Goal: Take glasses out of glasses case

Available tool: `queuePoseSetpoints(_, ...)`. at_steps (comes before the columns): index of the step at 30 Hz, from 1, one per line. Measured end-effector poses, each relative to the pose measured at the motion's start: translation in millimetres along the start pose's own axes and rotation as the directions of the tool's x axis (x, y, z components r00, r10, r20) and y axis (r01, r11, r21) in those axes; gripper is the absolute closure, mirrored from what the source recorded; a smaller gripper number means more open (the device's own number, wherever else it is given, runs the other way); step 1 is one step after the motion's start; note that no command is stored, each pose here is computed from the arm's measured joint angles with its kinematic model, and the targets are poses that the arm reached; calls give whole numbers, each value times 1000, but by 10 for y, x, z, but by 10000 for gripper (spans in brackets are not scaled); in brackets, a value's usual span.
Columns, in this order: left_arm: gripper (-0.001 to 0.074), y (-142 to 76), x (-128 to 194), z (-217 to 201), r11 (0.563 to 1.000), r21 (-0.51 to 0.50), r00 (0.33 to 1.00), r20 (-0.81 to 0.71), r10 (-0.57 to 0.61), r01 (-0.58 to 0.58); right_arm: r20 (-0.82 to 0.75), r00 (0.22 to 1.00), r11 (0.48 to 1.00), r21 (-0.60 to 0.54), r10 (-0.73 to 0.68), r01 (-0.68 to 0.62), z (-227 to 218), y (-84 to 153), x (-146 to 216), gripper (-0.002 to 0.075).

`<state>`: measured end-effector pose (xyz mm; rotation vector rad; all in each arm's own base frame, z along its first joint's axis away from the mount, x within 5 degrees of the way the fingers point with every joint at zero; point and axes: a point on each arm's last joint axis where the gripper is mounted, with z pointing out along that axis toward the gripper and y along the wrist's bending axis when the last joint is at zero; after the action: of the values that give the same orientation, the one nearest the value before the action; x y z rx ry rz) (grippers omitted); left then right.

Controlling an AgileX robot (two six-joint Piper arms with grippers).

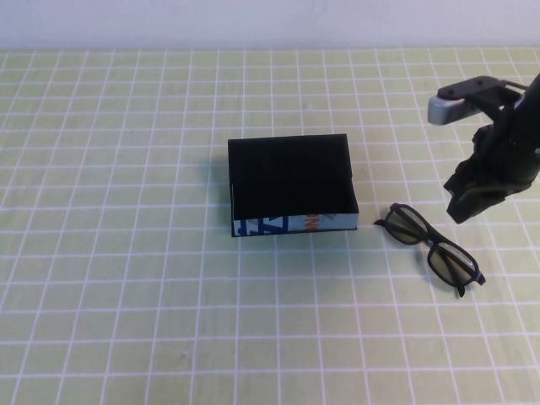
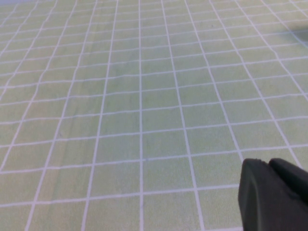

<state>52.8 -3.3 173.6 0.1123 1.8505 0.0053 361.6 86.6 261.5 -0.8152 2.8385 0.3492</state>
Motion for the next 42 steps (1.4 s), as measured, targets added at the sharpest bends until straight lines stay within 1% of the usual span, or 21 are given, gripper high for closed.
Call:
queuePoseSetpoints(2,739,0,0,0,1000,0,1000,0,0,0,32,999,1000,4,14,-14,-156,71,55,642)
queuePoseSetpoints(3,739,0,0,0,1000,0,1000,0,0,0,43,999,1000,2,16,-16,-212,103,86,677)
queuePoseSetpoints(5,739,0,0,0,1000,0,1000,0,0,0,64,998,1000,-7,28,-27,-331,193,199,715)
queuePoseSetpoints(9,739,0,0,0,1000,0,1000,0,0,0,85,994,997,-41,62,-59,-486,392,513,736)
queuePoseSetpoints(12,739,0,0,0,1000,0,1000,0,0,0,119,987,993,-62,111,-104,-555,564,849,741)
queuePoseSetpoints(17,739,0,0,0,1000,0,1000,0,0,0,310,928,979,-67,205,-194,-587,784,1363,742)
queuePoseSetpoints(20,739,0,0,0,1000,0,1000,0,0,0,406,893,980,-44,193,-192,-634,885,1632,742)
queuePoseSetpoints(22,739,0,0,0,1000,0,1000,0,0,0,478,864,986,-15,155,-169,-675,945,1788,742)
queuePoseSetpoints(27,739,0,0,0,1000,0,1000,0,0,0,615,783,986,58,91,-159,-676,1019,2101,742)
queuePoseSetpoints(30,739,0,0,0,1000,0,1000,0,0,0,688,722,980,91,68,-179,-585,1027,2279,742)
queuePoseSetpoints(33,739,0,0,0,1000,0,1000,0,0,0,788,615,960,152,27,-236,-447,961,2433,742)
queuePoseSetpoints(35,739,0,0,0,1000,0,1000,0,0,0,852,524,931,188,5,-314,-316,893,2595,742)
queuePoseSetpoints(37,739,0,0,0,1000,0,1000,0,0,0,897,441,891,210,-12,-403,-189,828,2757,743)
queuePoseSetpoints(39,739,0,0,0,1000,0,1000,0,0,0,931,364,854,213,-30,-475,-63,791,2903,743)
queuePoseSetpoints(41,739,0,0,0,1000,0,1000,0,0,0,950,311,827,198,-30,-526,72,769,3018,743)
queuePoseSetpoints(42,739,0,0,0,1000,0,1000,0,0,0,954,300,822,191,-26,-537,129,767,3054,743)
